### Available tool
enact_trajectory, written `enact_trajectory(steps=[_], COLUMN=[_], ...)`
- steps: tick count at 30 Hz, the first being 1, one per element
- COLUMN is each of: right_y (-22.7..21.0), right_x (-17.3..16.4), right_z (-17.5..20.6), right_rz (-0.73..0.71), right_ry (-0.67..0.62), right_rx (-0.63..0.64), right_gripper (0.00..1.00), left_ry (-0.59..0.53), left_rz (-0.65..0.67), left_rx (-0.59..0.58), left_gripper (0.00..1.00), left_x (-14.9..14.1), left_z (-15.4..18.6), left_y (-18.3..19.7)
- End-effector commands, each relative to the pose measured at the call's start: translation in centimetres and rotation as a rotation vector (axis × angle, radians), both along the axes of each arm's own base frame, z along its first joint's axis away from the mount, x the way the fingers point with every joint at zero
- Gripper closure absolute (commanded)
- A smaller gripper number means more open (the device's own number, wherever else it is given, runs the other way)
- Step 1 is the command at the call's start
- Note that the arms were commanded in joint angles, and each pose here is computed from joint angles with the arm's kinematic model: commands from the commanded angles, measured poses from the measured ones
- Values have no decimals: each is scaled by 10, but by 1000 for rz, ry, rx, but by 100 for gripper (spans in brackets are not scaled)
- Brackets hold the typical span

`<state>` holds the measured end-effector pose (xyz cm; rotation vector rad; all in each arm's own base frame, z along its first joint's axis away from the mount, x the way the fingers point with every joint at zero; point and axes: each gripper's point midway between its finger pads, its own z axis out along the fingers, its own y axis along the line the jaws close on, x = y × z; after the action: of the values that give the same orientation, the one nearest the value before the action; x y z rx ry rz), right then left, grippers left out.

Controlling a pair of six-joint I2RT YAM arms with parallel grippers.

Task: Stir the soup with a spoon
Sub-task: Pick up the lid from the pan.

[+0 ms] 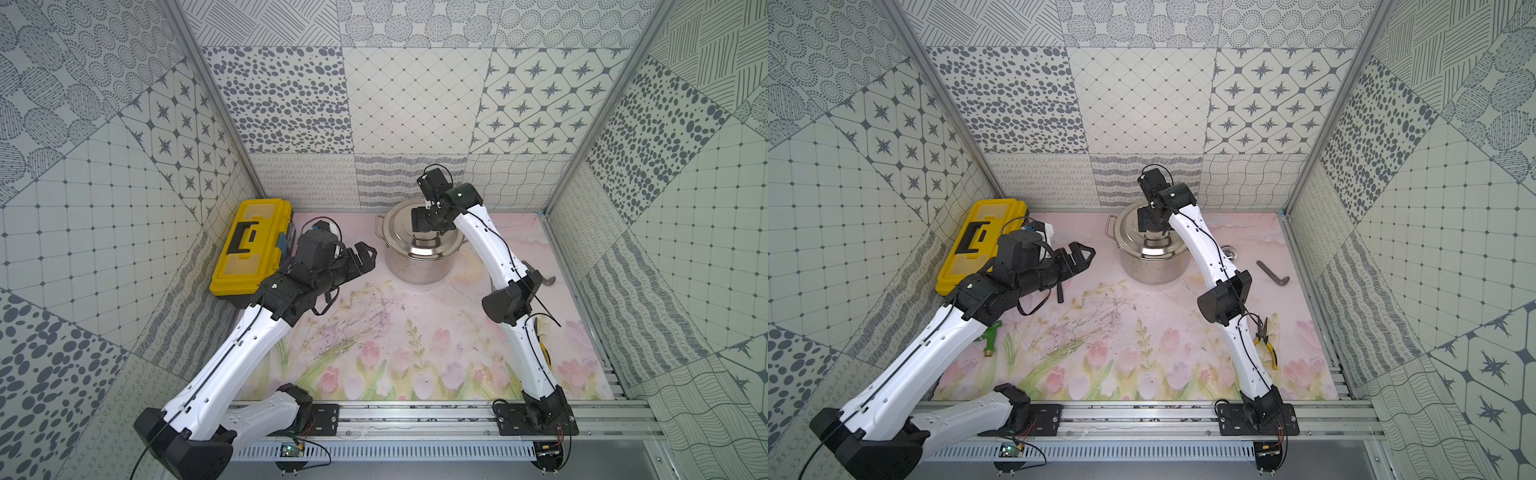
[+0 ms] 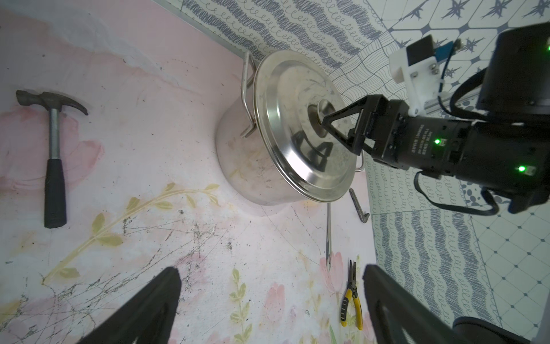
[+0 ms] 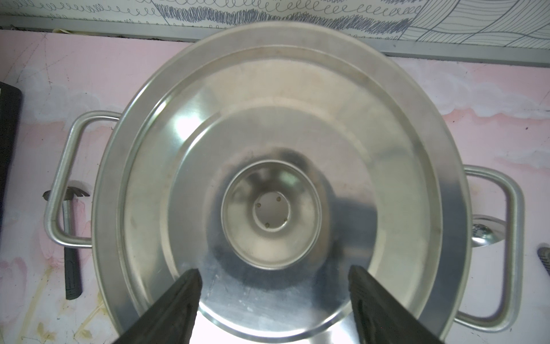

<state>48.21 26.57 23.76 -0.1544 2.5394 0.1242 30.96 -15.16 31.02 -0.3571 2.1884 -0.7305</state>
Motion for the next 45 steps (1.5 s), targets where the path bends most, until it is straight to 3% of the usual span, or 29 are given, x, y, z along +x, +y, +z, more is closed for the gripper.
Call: enact_trajectory(steps=[1, 33, 40, 45], right_y=[6, 12, 11, 18], right_x=[13, 31, 33, 32], right_z=[-6, -36, -39, -21], right_rz=[3, -4, -4, 23], right_ry=[-38, -45, -48, -106], right_rx=[-12, -45, -63, -71], right_gripper=[18, 34, 50, 62], left_ry=[-116, -141, -140, -145], left_rz=[-66, -73, -65, -53], left_rx=[-72, -48, -30, -25], left_gripper=[1, 1, 1, 1], left_x=[6, 18, 15, 11], left_z=[32, 40, 40, 41], left_y=[-16, -20, -15, -11])
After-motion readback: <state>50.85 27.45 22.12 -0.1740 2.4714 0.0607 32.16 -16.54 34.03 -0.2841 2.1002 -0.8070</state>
